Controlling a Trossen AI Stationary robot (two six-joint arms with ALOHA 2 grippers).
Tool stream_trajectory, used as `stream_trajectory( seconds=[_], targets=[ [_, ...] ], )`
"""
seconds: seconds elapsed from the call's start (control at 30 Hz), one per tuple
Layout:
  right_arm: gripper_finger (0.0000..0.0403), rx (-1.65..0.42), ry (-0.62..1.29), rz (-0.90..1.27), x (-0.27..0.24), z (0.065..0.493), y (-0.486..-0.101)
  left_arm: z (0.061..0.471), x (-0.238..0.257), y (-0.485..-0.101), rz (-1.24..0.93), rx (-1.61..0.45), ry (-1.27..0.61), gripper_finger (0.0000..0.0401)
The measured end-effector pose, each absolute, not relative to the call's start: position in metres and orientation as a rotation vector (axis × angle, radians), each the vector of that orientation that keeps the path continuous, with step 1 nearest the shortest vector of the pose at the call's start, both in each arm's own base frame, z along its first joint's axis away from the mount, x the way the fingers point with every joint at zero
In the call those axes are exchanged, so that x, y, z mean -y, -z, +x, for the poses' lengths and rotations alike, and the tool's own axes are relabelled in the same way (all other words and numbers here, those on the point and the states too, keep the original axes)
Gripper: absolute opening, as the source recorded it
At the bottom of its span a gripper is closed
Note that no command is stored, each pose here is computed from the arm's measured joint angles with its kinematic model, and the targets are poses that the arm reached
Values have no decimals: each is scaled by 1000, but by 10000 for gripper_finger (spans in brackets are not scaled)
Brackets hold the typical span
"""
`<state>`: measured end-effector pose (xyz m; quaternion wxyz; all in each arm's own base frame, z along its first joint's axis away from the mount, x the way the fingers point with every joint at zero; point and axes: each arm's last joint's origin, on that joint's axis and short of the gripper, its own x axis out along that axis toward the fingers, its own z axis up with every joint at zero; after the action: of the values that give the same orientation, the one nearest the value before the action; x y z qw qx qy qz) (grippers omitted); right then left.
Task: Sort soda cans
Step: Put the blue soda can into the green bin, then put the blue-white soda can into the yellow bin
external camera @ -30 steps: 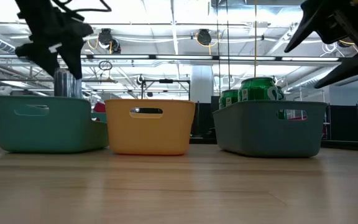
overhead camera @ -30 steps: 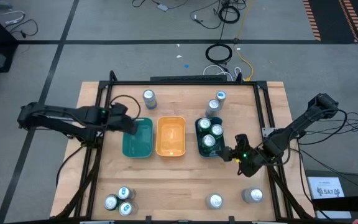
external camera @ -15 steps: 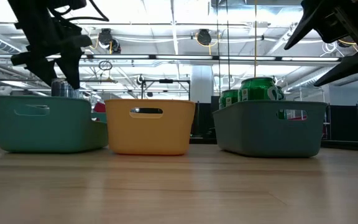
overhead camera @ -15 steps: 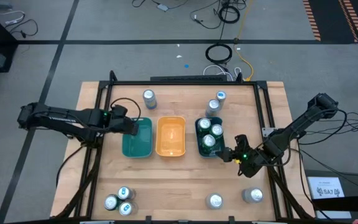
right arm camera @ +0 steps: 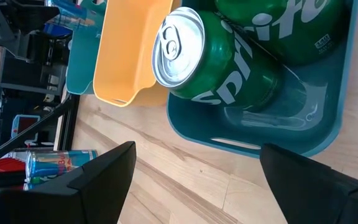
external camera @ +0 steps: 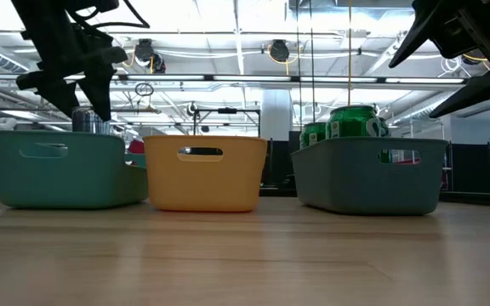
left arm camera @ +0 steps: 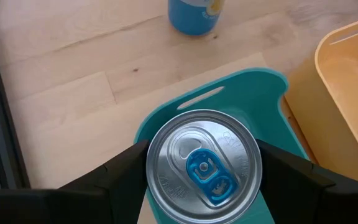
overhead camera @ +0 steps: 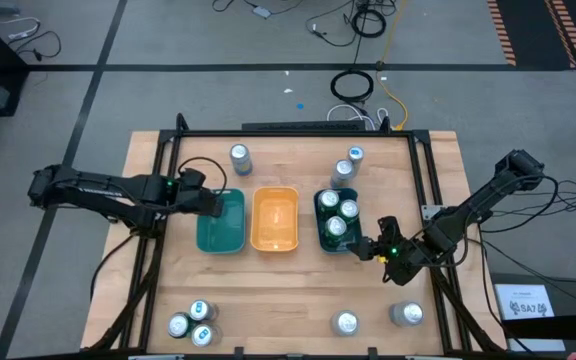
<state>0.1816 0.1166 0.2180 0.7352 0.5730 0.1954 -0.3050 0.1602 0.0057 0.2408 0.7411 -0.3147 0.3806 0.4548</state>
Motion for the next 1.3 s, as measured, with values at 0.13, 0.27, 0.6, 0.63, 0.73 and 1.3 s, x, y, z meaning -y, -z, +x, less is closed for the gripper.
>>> stream_trajectory(
  seconds=[0.13,0.27,0.6,0.63,0.73,1.3],
  targets=[
    [336,-429,670,1259,-117,182,-218,161,-6,-241,-691,-831,-995,292],
    [336,-432,668,1252,-117,182,-218,161,-6,-241,-691,-832,-995,314],
    [336,-437,664,1243,-117,182,-218,162,-3,-250,-753,-876,-923,327],
    [336,-437,663,1242,-117,182,-218,163,-3,-252,-761,-877,-915,327],
    [336,-443,660,1236,-117,182,-218,164,-2,-257,-787,-882,-887,327],
    [336,-424,653,1315,-119,185,-226,142,-4,-301,-606,-1000,-920,327]
  ],
)
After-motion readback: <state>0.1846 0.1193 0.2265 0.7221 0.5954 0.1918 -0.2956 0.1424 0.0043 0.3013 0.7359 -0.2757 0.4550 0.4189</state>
